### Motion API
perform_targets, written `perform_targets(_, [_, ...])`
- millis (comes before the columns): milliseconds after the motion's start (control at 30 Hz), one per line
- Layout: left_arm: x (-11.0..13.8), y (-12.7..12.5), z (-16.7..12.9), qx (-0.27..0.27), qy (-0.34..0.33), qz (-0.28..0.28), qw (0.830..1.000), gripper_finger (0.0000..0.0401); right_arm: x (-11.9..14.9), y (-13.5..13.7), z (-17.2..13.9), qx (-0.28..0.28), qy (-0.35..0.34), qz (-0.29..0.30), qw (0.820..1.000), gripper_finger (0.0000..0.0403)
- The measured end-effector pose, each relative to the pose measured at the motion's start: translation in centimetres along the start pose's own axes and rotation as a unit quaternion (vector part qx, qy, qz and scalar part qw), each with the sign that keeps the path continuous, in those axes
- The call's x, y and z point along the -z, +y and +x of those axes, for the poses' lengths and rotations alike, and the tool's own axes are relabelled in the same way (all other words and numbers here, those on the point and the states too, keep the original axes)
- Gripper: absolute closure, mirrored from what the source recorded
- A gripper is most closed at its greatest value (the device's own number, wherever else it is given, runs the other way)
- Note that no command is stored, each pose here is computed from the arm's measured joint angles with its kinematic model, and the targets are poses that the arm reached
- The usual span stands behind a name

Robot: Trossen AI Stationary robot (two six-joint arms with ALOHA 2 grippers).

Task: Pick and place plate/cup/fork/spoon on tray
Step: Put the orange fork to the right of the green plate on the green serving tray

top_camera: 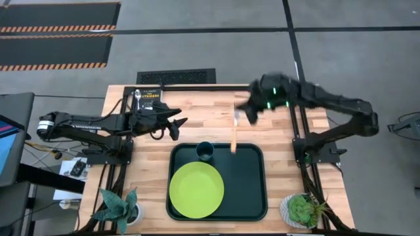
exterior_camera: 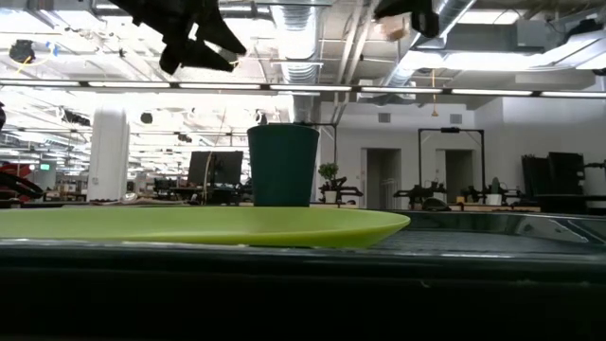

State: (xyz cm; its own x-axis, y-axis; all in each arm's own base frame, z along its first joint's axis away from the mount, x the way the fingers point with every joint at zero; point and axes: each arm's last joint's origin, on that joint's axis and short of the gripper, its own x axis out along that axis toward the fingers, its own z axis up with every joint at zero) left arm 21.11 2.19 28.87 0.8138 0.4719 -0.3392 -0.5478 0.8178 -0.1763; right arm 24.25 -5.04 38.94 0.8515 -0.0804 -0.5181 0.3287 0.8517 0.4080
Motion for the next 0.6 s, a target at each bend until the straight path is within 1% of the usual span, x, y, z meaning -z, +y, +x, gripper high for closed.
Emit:
perform_targets(100, [-0.5, 0.2, -0.7, 0.006, -0.015, -0.017, 1.0, 0.0178, 4.3, 1.1, 1.6, -0.03, 0.034, 0.011, 0.999, 0.0401])
perform_targets(200, [-0.8, 0.3, -1.2, 0.01, -0.025, -0.024, 0.999, 0.0178, 8.8, 1.1, 4.3, -0.051, 0.071, 0.034, 0.996, 0.0401])
perform_targets(333, [-0.8, 0.5, -1.5, 0.008, -0.026, -0.044, 0.999, 0.0178, 13.6, 0.7, 7.8, -0.086, 0.071, 0.09, 0.99, 0.0401])
perform_targets(433, [-0.6, 0.5, -1.4, 0.0, -0.018, -0.042, 0.999, 0.0178, 16.3, 0.3, 10.0, -0.116, 0.056, 0.125, 0.984, 0.0401])
perform_targets(500, [-0.6, 0.5, -1.3, -0.002, -0.017, -0.043, 0.999, 0.0178, 17.7, 0.3, 10.7, -0.134, 0.05, 0.137, 0.98, 0.0401])
perform_targets(600, [-0.6, 0.5, -1.3, -0.003, -0.018, -0.046, 0.999, 0.0178, 20.0, 0.1, 11.5, -0.136, 0.065, 0.144, 0.978, 0.0401])
